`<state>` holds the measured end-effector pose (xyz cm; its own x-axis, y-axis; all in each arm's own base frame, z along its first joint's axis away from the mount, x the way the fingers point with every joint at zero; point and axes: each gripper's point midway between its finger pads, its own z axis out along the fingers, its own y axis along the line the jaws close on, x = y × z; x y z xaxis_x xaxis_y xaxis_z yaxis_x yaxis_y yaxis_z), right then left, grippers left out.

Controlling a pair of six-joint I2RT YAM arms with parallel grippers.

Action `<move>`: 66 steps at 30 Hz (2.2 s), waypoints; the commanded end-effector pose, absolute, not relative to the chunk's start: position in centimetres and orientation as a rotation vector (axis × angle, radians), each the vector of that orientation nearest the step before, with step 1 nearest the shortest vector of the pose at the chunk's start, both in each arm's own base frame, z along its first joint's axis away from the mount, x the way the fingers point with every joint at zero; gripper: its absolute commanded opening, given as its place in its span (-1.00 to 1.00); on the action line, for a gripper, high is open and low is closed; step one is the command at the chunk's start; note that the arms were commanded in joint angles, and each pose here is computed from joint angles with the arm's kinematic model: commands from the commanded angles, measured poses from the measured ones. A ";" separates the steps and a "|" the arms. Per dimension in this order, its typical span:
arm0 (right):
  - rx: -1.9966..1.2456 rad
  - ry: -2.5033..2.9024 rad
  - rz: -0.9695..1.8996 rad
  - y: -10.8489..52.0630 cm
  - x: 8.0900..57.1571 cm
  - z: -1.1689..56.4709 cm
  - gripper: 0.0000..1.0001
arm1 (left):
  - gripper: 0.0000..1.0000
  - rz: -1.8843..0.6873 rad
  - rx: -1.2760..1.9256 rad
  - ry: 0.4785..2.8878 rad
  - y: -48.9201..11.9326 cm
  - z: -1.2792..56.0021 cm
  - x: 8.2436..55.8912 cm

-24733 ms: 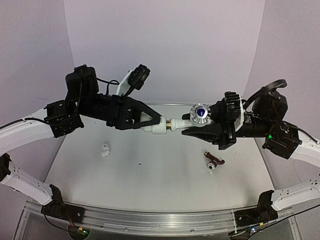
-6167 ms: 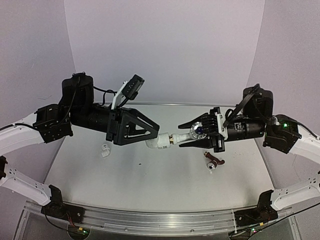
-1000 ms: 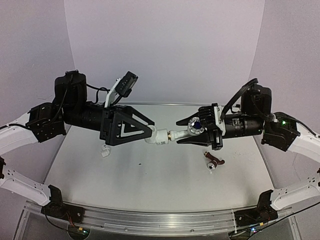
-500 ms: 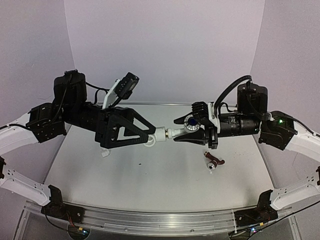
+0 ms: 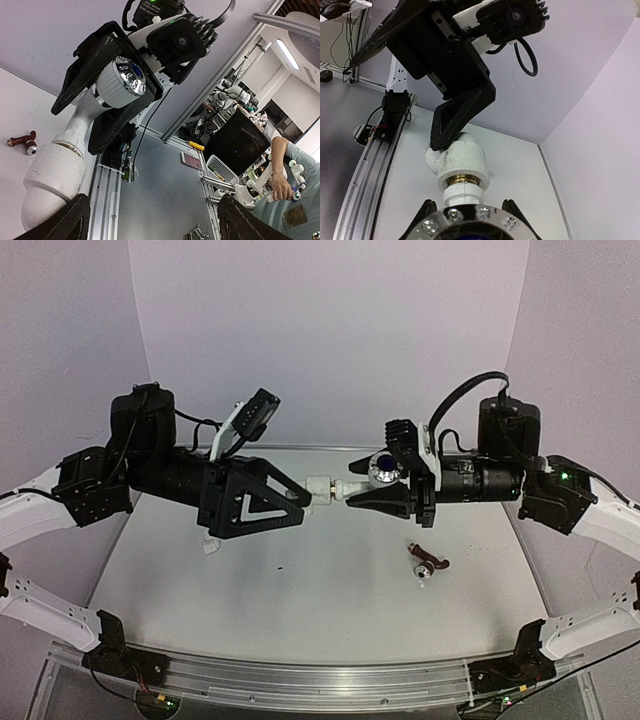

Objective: Install the water faucets

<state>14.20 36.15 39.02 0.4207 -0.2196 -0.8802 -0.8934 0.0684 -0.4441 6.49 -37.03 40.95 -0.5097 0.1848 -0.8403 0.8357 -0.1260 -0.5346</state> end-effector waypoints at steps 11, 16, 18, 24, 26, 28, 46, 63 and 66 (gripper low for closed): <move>-1.307 0.934 0.777 35.9 13.3 45.5 -1.00 | 0.84 -1.630 1.101 1.673 -37.1 40.0 7.3; -1.291 0.928 0.778 35.9 13.4 46.1 -1.00 | 0.86 -1.632 1.099 1.682 -37.1 39.8 7.3; -1.285 0.928 0.782 35.9 13.4 46.2 -1.00 | 0.86 -1.630 1.097 1.684 -37.1 39.7 7.3; -1.261 0.921 0.792 35.7 13.3 47.0 -1.00 | 0.89 -1.619 1.079 1.694 -37.0 39.6 7.6; -1.260 0.920 0.801 35.7 13.2 47.0 -1.00 | 0.89 -1.608 1.071 1.699 -36.9 39.4 7.7; -1.259 0.918 0.795 35.6 13.3 47.0 -1.00 | 0.90 -1.594 1.059 1.706 -36.9 39.2 7.9; -1.295 0.912 0.840 35.9 12.5 46.1 -1.00 | 1.00 -1.672 1.061 1.609 -36.3 41.1 6.9; -1.353 0.959 0.893 35.9 11.7 43.0 -1.00 | 1.00 -1.661 1.025 1.541 -36.0 43.3 7.3; -1.363 0.976 0.900 35.9 11.7 42.3 -1.00 | 0.99 -1.652 1.027 1.535 -36.0 43.4 7.4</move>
<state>12.54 36.28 41.11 0.3516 -0.0930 -0.9315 -0.9340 0.0330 -0.3558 7.33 -36.48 40.24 -0.5323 0.1328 -0.8360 0.8363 -0.0707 -0.5437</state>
